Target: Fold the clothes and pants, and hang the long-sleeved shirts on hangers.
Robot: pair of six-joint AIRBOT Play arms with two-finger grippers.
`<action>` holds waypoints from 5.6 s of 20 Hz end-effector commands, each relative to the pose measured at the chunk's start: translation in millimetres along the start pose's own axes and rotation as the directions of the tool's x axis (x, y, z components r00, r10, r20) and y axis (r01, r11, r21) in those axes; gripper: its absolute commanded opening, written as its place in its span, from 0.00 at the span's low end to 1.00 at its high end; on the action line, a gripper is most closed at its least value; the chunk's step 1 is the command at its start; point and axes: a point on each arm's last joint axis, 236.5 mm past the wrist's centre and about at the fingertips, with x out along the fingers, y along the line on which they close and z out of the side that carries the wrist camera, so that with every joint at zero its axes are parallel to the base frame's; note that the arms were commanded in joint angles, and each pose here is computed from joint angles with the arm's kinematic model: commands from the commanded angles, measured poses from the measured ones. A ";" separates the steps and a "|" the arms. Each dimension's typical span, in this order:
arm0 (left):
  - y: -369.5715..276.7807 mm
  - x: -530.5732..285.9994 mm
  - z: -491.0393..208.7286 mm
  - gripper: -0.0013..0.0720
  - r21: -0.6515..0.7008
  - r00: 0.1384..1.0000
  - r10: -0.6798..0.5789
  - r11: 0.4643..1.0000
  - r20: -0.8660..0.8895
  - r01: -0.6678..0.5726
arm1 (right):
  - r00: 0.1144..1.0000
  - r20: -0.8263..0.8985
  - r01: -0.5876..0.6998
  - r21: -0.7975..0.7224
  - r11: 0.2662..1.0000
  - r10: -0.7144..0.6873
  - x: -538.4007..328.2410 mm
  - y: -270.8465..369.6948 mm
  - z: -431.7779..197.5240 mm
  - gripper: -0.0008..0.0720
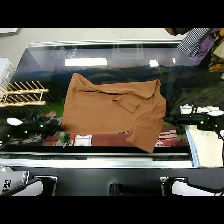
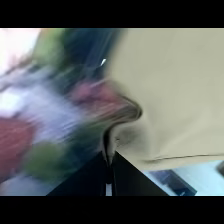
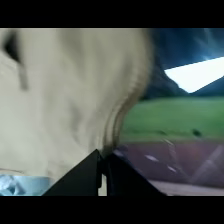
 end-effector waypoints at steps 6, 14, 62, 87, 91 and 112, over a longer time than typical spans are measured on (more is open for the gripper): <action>-192.1 -170.8 114.7 0.04 0.407 0.871 -0.246 0.911 0.425 0.059 | 0.910 0.325 -0.098 -0.433 0.896 0.256 -144.3 187.8 72.6 0.04; -281.1 -441.2 30.6 0.03 0.409 0.450 -0.272 0.880 0.851 -0.240 | 0.621 0.646 0.249 -0.699 0.671 0.444 -354.2 376.3 -41.5 0.04; -45.9 14.3 129.0 0.04 0.259 0.929 0.367 0.894 0.046 -0.366 | 0.888 0.037 0.460 -0.123 0.880 -0.459 13.8 12.5 125.2 0.05; -4.5 -105.2 32.3 0.88 0.163 0.934 0.357 0.920 0.020 -0.355 | 0.951 -0.106 0.298 0.072 0.952 -0.290 -87.1 -4.3 -48.7 0.66; -3.4 -91.6 -15.4 0.88 0.082 0.969 0.241 0.966 0.048 -0.244 | 0.948 -0.215 0.274 0.174 0.946 -0.235 -50.9 -27.4 -135.5 0.66; 4.4 -84.7 -33.5 0.72 0.066 0.970 0.241 0.968 0.038 -0.243 | 0.979 -0.178 0.151 0.308 0.939 -0.099 10.9 -49.3 -163.1 0.52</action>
